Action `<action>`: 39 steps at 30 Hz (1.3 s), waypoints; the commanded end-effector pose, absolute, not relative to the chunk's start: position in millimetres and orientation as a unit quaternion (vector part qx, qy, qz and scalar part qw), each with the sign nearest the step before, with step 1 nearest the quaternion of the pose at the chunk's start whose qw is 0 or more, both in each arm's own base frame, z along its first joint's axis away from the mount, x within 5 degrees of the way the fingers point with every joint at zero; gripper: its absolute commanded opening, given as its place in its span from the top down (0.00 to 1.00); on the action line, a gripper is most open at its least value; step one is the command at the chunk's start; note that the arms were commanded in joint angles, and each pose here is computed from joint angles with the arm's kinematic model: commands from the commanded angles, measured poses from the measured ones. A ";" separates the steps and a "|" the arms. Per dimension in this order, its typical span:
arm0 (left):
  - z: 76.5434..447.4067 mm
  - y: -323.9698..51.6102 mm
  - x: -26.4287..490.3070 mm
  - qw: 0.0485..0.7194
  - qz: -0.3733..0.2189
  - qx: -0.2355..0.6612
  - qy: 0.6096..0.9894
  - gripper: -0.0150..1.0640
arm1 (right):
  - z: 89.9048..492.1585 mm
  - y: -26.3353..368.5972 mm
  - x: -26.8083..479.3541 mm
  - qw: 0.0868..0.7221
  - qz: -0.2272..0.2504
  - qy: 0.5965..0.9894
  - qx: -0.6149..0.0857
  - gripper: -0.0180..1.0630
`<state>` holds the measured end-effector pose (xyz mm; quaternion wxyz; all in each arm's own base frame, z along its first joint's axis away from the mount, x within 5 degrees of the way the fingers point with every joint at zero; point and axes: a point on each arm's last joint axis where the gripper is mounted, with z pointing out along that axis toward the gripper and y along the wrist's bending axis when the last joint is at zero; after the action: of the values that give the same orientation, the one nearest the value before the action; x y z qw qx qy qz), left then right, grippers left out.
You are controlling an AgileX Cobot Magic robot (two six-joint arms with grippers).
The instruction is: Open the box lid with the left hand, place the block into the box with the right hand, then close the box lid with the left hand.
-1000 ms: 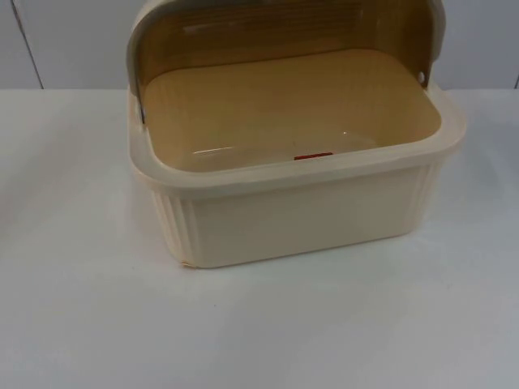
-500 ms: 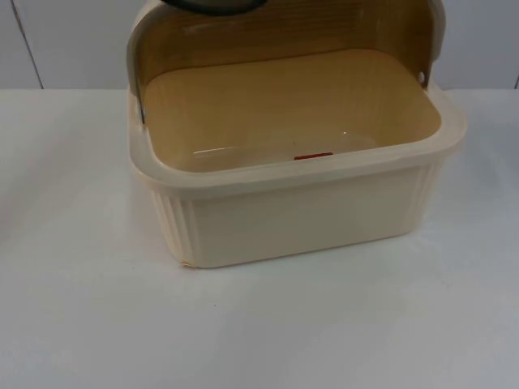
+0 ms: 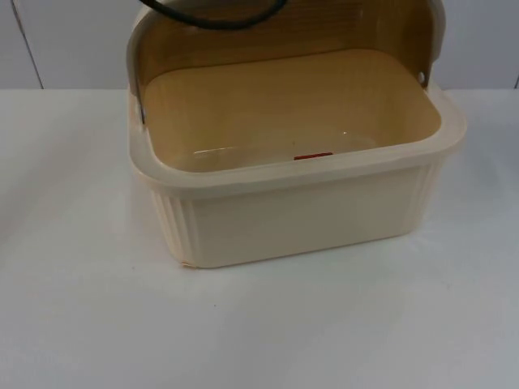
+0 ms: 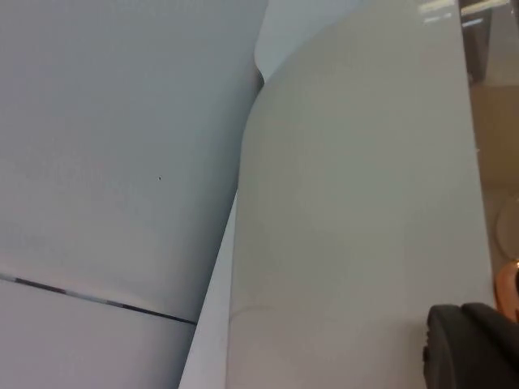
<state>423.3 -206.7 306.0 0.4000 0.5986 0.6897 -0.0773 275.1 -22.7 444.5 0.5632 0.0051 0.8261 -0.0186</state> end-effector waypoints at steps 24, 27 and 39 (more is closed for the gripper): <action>297.5 -210.2 416.2 0.369 -0.100 0.554 0.739 0.99 | 446.5 -23.9 271.3 0.562 -0.023 0.827 0.003 0.02; 286.3 -215.6 408.6 0.358 -0.089 0.559 0.743 0.99 | 446.5 -23.9 271.3 0.562 -0.023 0.827 0.003 0.02; 264.4 -228.6 381.7 0.343 -0.071 0.564 0.748 0.99 | 446.4 -23.5 271.2 0.562 -0.020 0.827 0.004 0.02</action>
<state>385.5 -228.2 283.5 0.3857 0.5498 0.7378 -0.0674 274.7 -22.4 443.6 0.5591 0.0052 0.8289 -0.0169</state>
